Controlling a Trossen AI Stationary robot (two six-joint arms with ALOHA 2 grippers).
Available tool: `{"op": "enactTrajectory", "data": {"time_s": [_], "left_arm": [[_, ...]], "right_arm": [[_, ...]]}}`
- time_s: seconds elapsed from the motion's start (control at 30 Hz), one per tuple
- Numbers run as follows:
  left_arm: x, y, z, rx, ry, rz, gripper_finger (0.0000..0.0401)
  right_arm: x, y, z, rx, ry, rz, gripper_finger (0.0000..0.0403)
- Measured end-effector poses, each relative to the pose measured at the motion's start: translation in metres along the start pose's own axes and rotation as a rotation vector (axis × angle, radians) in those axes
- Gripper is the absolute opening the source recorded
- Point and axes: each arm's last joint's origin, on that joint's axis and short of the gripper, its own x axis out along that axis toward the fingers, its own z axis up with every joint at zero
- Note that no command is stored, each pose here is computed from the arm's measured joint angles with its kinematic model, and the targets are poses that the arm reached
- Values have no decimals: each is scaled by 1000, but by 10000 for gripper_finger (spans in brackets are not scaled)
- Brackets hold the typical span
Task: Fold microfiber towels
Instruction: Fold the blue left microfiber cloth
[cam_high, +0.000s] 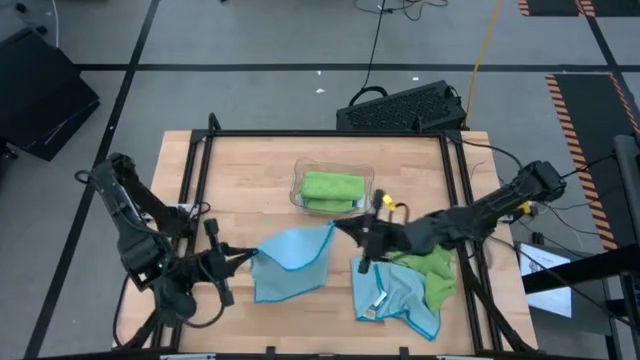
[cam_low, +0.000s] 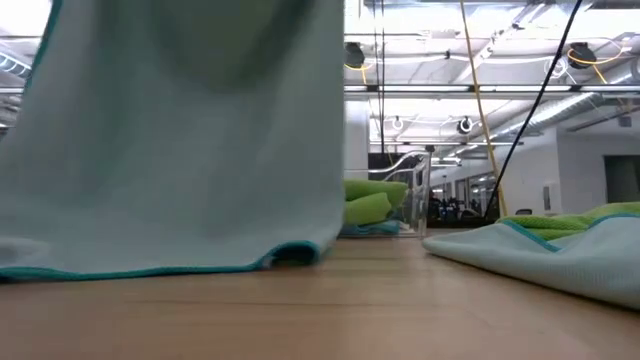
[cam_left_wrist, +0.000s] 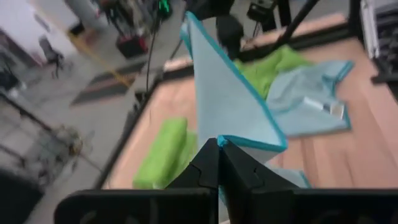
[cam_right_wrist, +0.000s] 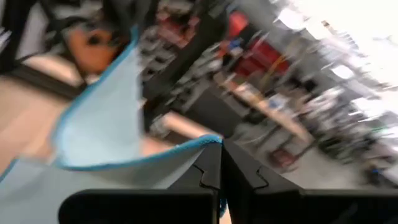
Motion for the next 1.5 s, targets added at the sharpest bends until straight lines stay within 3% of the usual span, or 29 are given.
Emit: {"op": "enactTrajectory", "data": {"time_s": [0.17, 0.33, 0.47, 0.7, 0.83, 1.17, 1.23, 1.33, 1.5], "left_arm": [[-10, 9, 31, 40, -101, 35, 3], [-27, 16, 53, 72, -163, -5, 8], [-49, 16, 58, 97, -211, -54, 4], [-79, 27, 56, 1, -282, 2, 3], [-77, 22, 56, -48, -269, -80, 5], [-74, -4, 64, -13, -283, -272, 3], [-75, -4, 64, -6, -287, -254, 3], [-75, 1, 56, 0, -268, -137, 4], [-64, 13, 32, -51, -158, -57, 3]], "right_arm": [[-29, -7, 45, -65, -66, -98, 0], [-42, 2, 71, -86, -61, -138, 0], [-44, 11, 79, -40, -9, -203, 0], [-39, 10, 73, -19, 119, -355, 0], [-37, 11, 71, 31, 96, -333, 0], [-62, 26, 87, 98, -11, -256, 0], [-63, 26, 88, 98, -17, -253, 0], [-55, 23, 84, 97, -2, -263, 0], [-15, 16, 59, 92, 34, -172, 0]]}}
